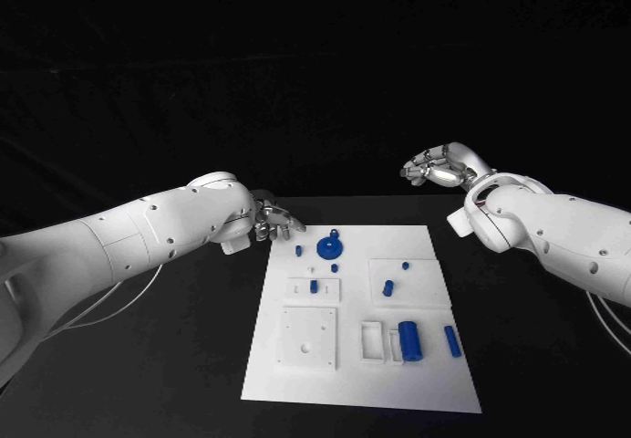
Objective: Assemble the parts on the task board
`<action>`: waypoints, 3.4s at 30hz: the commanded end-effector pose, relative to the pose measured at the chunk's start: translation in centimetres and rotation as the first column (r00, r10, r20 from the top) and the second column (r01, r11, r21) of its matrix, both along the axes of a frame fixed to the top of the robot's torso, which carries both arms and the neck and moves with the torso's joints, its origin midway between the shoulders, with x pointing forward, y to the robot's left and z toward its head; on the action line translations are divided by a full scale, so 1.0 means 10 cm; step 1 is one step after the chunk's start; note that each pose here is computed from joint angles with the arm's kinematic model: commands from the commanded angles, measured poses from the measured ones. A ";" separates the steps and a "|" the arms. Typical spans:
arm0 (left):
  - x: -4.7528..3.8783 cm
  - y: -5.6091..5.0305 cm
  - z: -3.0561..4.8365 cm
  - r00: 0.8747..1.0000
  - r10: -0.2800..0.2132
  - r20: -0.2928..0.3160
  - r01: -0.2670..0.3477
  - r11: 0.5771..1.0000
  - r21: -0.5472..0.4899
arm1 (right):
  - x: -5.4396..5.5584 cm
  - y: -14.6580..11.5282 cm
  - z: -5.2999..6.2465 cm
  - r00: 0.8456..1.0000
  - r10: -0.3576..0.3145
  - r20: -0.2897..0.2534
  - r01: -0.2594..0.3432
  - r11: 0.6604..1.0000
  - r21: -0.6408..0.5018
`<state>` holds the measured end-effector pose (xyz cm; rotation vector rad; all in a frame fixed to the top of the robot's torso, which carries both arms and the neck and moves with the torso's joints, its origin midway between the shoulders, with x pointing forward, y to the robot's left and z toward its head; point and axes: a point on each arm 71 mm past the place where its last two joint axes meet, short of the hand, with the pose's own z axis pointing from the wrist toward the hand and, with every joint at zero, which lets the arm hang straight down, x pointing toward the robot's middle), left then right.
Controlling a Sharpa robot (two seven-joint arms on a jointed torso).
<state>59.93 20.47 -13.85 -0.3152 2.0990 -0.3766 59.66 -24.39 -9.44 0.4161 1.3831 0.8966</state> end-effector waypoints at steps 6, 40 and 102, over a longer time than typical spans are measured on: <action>-0.006 -0.03 -0.062 0.998 -0.047 -0.047 0.047 0.999 -0.009 | 0.00 0.00 0.01 1.000 0.003 0.005 -0.003 1.000 0.005; -0.026 -0.11 -0.236 0.990 -0.077 -0.116 0.074 0.997 -0.034 | 0.00 0.03 0.01 1.000 0.006 0.005 -0.006 1.000 0.006; -0.343 -0.05 -0.240 0.997 -0.063 -0.041 0.056 0.987 -0.151 | 0.00 -0.02 -0.01 1.000 0.003 -0.019 -0.003 1.000 0.006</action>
